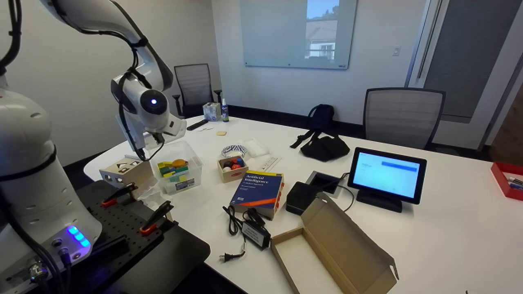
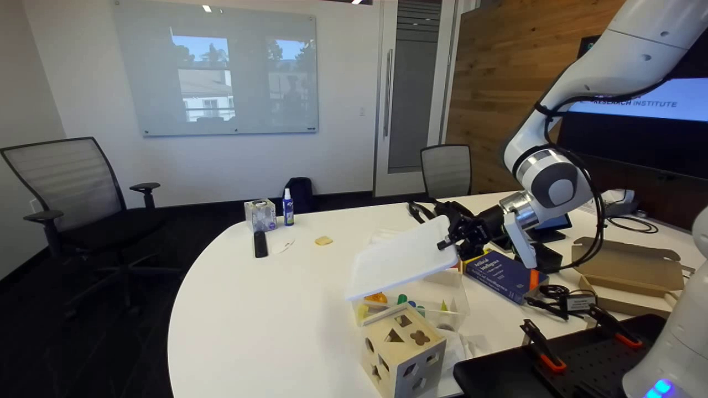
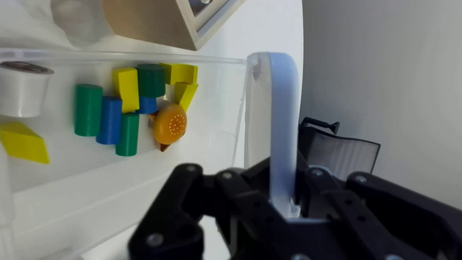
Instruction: Place the white lid on the tote
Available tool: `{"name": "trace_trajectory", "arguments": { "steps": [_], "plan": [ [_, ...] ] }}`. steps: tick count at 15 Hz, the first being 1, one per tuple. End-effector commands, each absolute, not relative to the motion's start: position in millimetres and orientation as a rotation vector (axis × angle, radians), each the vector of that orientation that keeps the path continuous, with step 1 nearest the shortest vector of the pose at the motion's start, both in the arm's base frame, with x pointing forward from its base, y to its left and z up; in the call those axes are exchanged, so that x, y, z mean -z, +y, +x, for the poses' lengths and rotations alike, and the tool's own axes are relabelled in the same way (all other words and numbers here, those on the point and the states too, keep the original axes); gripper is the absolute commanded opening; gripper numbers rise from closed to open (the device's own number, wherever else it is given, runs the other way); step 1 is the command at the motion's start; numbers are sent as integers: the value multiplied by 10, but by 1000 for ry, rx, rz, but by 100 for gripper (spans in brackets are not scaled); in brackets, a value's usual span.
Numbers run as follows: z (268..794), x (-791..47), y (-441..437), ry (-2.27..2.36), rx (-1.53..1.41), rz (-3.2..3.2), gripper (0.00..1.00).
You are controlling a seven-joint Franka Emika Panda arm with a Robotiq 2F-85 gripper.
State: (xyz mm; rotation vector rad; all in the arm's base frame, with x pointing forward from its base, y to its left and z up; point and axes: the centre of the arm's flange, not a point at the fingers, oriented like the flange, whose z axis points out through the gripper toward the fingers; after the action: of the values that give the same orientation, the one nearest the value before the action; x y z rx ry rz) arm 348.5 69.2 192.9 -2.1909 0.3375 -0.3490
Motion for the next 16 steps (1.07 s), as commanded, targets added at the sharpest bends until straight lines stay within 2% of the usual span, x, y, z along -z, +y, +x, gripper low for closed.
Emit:
{"name": "trace_trajectory", "arguments": {
  "steps": [1, 16],
  "plan": [
    [3459, -1754, 732, 344, 376, -2242, 1],
    [3359, -1390, 399, 368, 373, -2412, 1]
  ]
}}
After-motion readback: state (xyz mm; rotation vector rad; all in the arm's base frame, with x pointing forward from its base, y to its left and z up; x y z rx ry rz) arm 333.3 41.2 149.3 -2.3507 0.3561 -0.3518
